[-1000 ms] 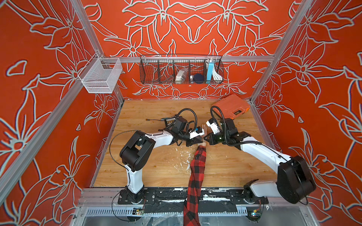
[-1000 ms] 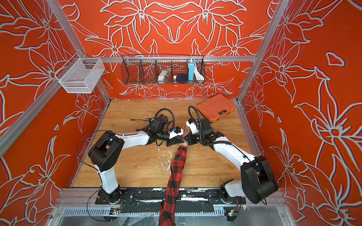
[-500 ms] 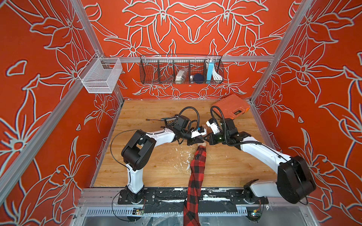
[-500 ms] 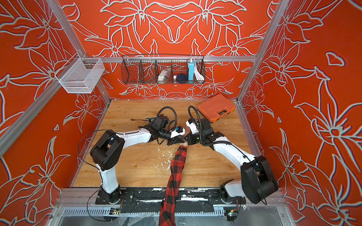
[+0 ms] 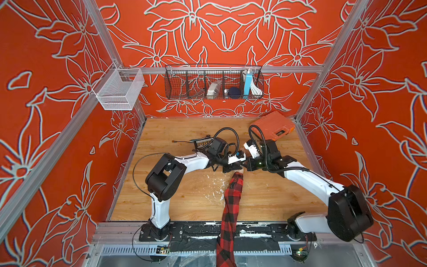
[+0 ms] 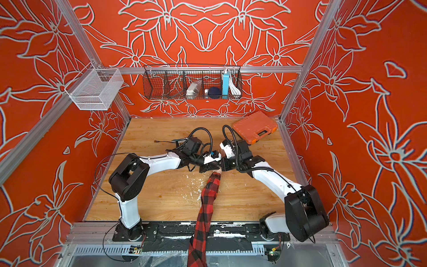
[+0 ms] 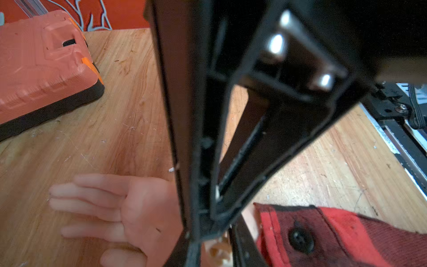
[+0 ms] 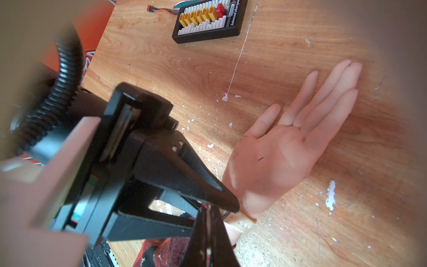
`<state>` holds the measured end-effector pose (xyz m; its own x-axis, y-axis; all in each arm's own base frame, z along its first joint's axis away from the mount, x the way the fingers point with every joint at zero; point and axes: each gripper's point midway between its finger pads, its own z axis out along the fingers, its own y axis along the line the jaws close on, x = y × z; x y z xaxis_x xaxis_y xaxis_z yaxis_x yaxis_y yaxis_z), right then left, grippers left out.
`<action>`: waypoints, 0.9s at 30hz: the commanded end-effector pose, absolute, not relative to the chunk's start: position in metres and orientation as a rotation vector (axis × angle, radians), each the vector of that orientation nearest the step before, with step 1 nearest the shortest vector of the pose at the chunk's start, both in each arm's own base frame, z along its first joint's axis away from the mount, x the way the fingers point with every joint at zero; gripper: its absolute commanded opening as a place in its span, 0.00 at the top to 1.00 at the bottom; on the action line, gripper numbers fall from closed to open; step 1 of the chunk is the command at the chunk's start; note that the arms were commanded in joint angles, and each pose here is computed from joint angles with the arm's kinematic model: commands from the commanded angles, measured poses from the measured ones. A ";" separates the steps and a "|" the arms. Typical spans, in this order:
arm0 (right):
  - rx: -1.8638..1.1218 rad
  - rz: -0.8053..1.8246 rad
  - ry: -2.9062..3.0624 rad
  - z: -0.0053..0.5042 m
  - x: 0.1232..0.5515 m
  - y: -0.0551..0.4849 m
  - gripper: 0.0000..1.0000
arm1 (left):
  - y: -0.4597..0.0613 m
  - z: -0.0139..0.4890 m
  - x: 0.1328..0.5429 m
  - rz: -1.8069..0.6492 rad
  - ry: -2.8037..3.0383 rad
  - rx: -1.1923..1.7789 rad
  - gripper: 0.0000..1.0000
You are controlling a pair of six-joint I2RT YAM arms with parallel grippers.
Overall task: Take off the watch
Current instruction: Untie the watch from the hand.
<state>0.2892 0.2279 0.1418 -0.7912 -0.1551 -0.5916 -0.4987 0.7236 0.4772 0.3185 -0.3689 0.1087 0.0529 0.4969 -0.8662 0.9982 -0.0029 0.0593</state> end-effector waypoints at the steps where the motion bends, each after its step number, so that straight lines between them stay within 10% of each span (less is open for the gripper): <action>1: -0.474 0.891 2.193 0.198 0.307 0.231 1.00 | -0.368 0.089 0.312 -0.868 1.589 1.640 0.79; 27: -0.209 0.704 2.394 0.127 0.287 0.175 1.00 | -0.362 0.091 0.312 -0.801 1.619 1.634 0.64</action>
